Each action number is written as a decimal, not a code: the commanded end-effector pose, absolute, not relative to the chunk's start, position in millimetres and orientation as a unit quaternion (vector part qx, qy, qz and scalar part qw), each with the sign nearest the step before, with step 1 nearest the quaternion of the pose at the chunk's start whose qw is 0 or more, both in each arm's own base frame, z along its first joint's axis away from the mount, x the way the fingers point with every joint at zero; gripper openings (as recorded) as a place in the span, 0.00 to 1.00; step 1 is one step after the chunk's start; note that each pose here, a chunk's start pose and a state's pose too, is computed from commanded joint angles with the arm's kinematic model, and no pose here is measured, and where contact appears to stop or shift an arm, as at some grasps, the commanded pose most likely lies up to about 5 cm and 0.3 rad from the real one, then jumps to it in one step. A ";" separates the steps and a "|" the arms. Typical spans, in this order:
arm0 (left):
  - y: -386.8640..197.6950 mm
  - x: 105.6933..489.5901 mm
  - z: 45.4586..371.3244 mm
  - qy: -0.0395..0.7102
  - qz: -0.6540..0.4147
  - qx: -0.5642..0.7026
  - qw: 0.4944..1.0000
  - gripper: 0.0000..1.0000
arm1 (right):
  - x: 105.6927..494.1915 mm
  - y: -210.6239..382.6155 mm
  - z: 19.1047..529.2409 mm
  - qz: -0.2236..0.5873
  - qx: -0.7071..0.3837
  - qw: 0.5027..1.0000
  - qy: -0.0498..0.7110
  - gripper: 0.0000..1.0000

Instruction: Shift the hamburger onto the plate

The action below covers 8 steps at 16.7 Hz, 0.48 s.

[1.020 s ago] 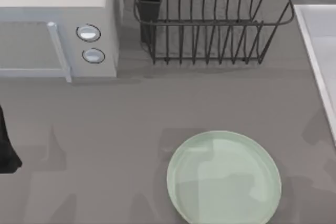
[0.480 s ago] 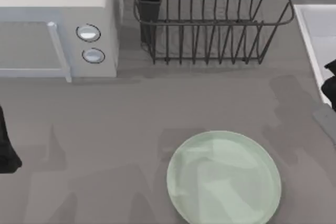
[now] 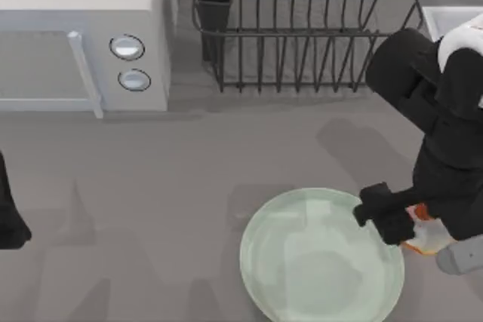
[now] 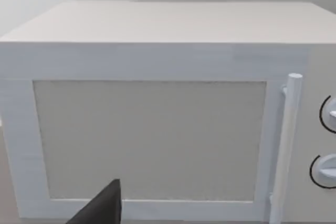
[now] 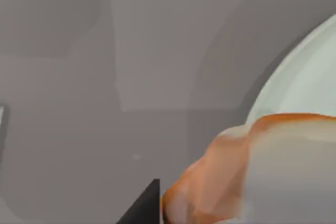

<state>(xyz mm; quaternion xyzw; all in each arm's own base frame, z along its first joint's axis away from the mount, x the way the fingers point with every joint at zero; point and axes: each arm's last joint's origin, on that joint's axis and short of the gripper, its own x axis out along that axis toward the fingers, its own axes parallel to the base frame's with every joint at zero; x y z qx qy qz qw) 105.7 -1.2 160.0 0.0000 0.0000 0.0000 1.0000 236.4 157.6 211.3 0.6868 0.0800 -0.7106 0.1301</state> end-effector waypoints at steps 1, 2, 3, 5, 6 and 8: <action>-1.2 105.7 160.0 0.000 0.000 0.000 1.000 1.00 | 235.4 167.3 207.0 -0.707 0.670 0.185 0.134 0.00; -1.2 105.7 160.0 0.000 0.000 0.000 1.000 1.00 | 234.5 176.7 203.3 -0.698 0.651 0.235 0.184 0.00; -1.2 105.7 160.0 0.000 0.000 0.000 1.000 1.00 | 233.6 185.9 200.1 -0.685 0.631 0.282 0.232 0.00; -1.2 105.7 160.0 0.000 0.000 0.000 1.000 1.00 | 232.0 203.4 195.3 -0.648 0.591 0.362 0.316 0.00; -1.2 105.7 160.0 0.000 0.000 0.000 1.000 1.00 | 231.3 211.6 193.7 -0.627 0.572 0.395 0.351 0.00; -1.2 105.7 160.0 0.000 0.000 0.000 1.000 1.00 | 230.6 225.9 192.7 -0.584 0.541 0.449 0.406 0.00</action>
